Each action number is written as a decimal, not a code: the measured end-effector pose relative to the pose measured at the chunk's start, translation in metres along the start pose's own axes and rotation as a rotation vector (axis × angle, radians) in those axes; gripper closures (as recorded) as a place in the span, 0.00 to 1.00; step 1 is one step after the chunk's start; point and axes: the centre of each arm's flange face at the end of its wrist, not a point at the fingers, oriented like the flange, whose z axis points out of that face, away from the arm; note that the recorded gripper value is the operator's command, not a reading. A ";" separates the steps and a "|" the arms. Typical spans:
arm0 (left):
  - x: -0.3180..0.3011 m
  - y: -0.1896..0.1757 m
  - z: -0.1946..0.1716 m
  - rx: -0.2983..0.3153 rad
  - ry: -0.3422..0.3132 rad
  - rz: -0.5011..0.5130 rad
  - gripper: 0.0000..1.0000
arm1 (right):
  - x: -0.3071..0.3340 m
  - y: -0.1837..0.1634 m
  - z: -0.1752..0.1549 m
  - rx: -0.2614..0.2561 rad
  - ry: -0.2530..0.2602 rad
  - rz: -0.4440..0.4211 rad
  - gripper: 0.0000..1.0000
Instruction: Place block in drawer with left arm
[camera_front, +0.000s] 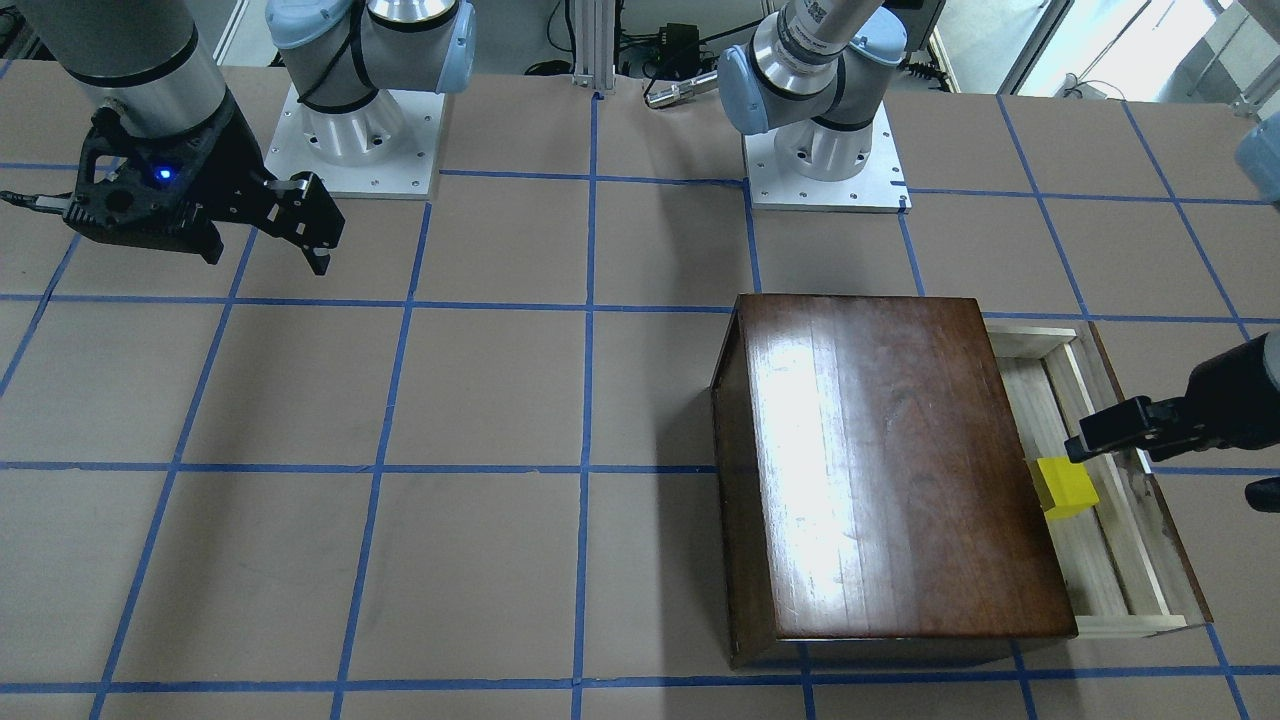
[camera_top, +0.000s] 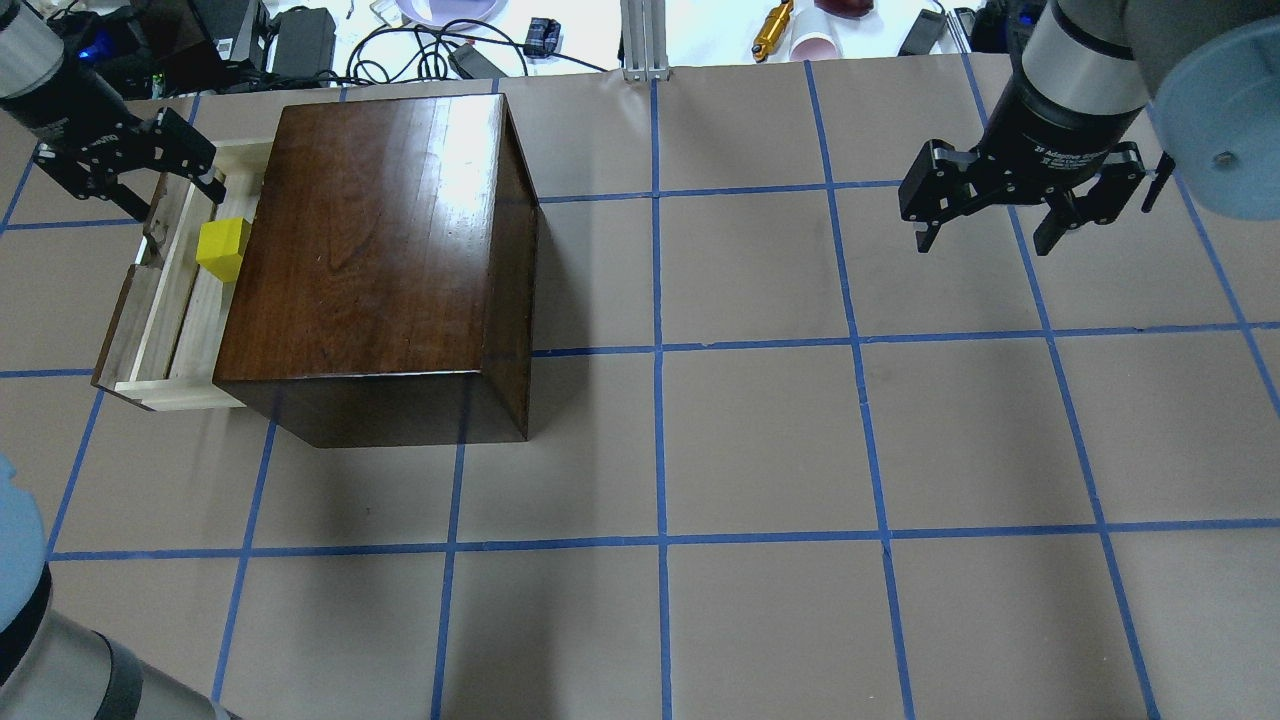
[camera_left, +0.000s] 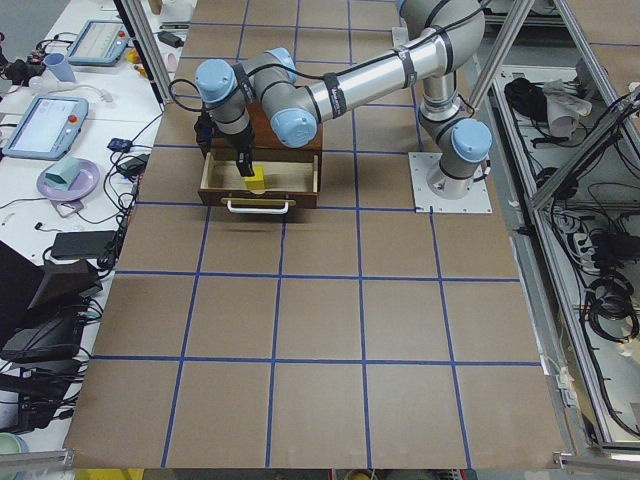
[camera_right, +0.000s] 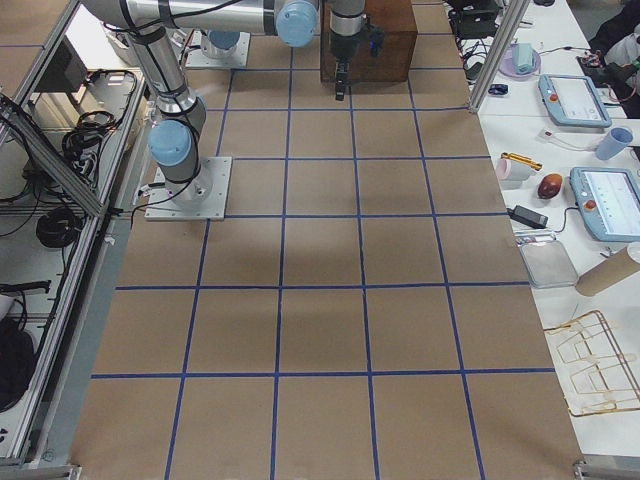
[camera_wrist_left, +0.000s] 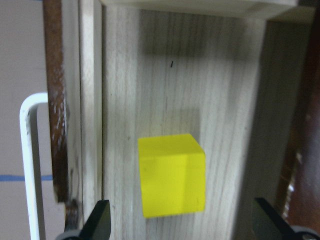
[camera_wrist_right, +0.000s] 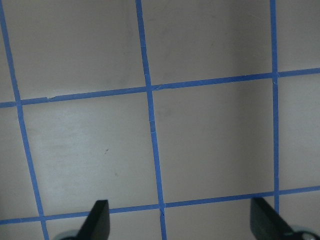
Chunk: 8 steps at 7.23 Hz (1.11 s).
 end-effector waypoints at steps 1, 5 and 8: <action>0.010 0.004 -0.020 0.018 -0.030 0.014 0.00 | 0.000 0.000 0.000 0.000 0.000 0.000 0.00; 0.124 0.030 -0.050 0.053 -0.068 0.005 0.00 | 0.001 0.000 0.001 -0.001 0.000 0.001 0.00; 0.196 0.067 -0.040 0.047 -0.100 0.012 0.00 | 0.000 0.000 0.000 -0.001 -0.001 0.001 0.00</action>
